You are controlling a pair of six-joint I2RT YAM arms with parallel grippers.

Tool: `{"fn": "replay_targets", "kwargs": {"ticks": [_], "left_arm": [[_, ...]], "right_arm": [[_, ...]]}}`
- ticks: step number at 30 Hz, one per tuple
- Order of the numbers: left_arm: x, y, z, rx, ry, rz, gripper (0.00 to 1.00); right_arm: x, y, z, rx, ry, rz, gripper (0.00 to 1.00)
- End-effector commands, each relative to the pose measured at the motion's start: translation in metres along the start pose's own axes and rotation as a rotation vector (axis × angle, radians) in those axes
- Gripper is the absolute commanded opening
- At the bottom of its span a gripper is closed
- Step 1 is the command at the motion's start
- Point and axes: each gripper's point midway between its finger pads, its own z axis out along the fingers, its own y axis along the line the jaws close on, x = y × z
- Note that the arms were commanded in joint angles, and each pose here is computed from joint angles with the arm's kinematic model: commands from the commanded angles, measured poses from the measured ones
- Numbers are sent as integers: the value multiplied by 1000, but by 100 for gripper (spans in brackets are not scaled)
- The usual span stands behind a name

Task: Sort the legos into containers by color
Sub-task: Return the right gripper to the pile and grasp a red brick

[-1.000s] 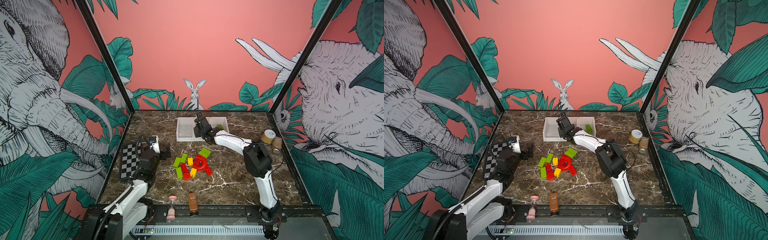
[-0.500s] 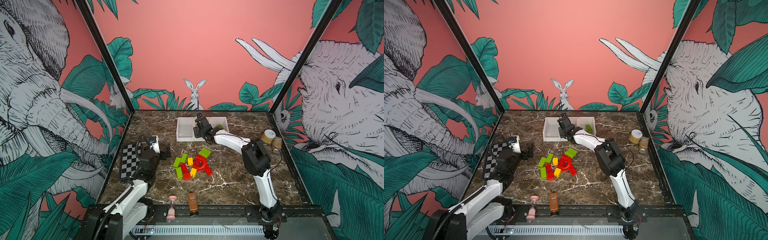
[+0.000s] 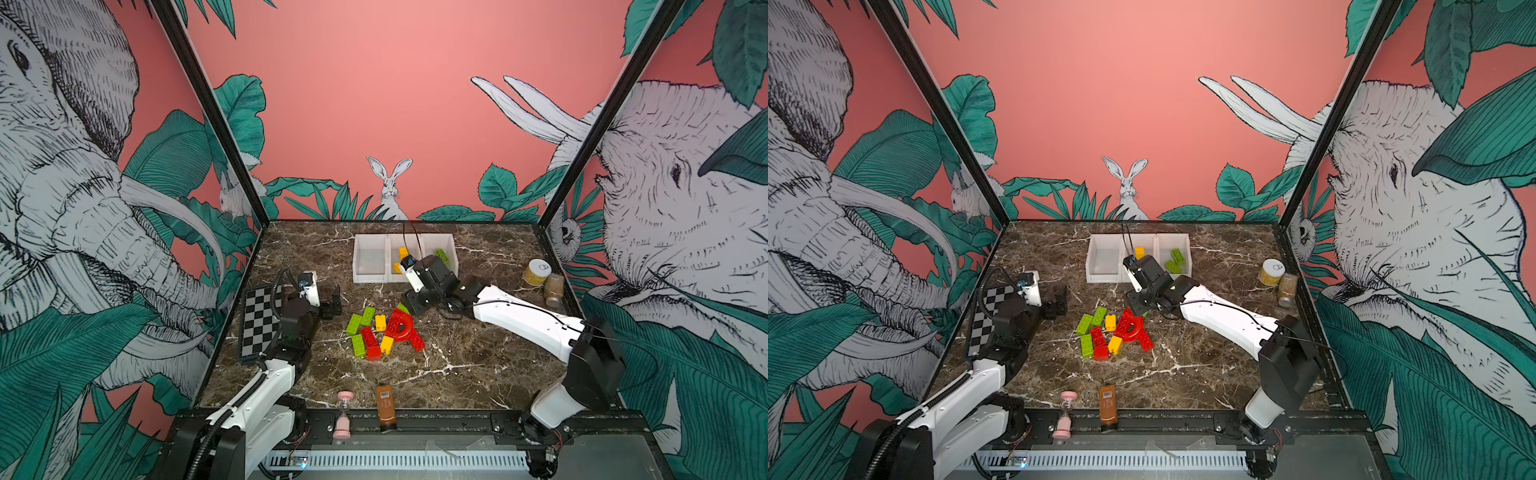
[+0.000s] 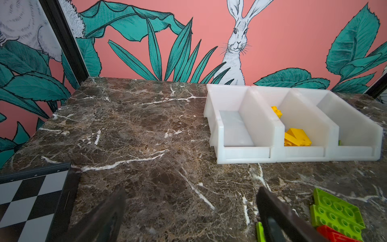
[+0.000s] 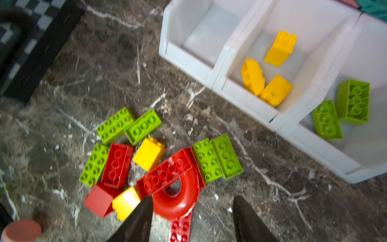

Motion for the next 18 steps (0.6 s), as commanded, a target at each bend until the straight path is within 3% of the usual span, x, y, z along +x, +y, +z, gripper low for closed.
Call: {"fn": "replay_targets", "kwargs": {"ticks": [1,18], "left_arm": [[-1,-3,0,11,-15,-4,98],[1,-2,1,8,-10,-9,98]], "right_arm": [[52,-2,1,10,149,-42,60],[101,32,29,-47,240,-84,62]]}}
